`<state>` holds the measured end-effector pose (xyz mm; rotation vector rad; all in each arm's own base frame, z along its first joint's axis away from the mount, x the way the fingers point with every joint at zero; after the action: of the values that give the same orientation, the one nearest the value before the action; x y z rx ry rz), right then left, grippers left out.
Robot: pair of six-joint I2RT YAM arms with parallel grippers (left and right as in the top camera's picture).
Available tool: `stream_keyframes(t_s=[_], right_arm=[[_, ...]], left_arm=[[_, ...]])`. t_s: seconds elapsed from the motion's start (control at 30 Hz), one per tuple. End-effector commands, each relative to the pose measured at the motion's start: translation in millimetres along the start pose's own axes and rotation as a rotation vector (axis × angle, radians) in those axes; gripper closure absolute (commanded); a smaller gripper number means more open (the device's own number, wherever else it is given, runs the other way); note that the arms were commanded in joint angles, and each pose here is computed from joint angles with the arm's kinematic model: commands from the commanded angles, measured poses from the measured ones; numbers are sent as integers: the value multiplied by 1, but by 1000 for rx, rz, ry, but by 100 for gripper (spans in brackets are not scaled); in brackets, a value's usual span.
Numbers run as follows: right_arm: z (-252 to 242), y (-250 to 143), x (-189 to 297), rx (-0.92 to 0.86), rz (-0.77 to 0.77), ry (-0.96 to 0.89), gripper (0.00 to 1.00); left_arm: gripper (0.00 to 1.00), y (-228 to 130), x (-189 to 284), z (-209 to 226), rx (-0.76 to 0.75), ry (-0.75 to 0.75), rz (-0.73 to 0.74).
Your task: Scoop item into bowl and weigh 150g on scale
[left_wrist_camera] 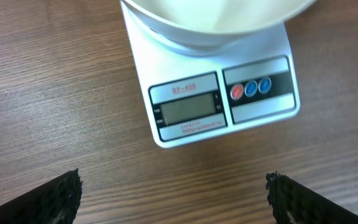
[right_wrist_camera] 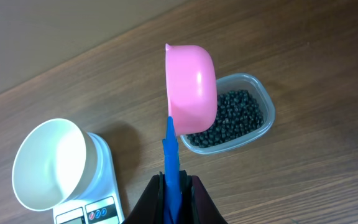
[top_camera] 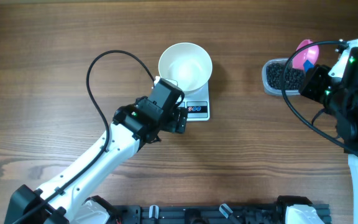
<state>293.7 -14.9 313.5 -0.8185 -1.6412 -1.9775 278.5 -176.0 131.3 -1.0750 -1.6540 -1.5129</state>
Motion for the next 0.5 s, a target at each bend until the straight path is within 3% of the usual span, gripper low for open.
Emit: stream_keyframes(t_s=[0.0, 0.27, 0.47], right_arm=[[-3, 3, 3, 14, -15, -17, 96], [-3, 3, 3, 14, -15, -17, 96], [-3, 3, 3, 13, -16, -17, 96]], left_arm=[[0, -1, -6, 4, 68, 29, -5], [0, -13, -25, -2, -19, -18, -38], [0, -3, -36, -16, -112, -50, -203]])
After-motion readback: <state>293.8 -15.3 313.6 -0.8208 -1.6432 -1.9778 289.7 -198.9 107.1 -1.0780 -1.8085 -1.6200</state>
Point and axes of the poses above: each gripper's point midway between its finger pads, its own x axis back along the fingers, its own z axis along the line the jaws close on, y = z × x, the point moved 2 cm from there along x, back along the fingers, and after that the axes turned 11 degrees about x, right-handed, at the moved point
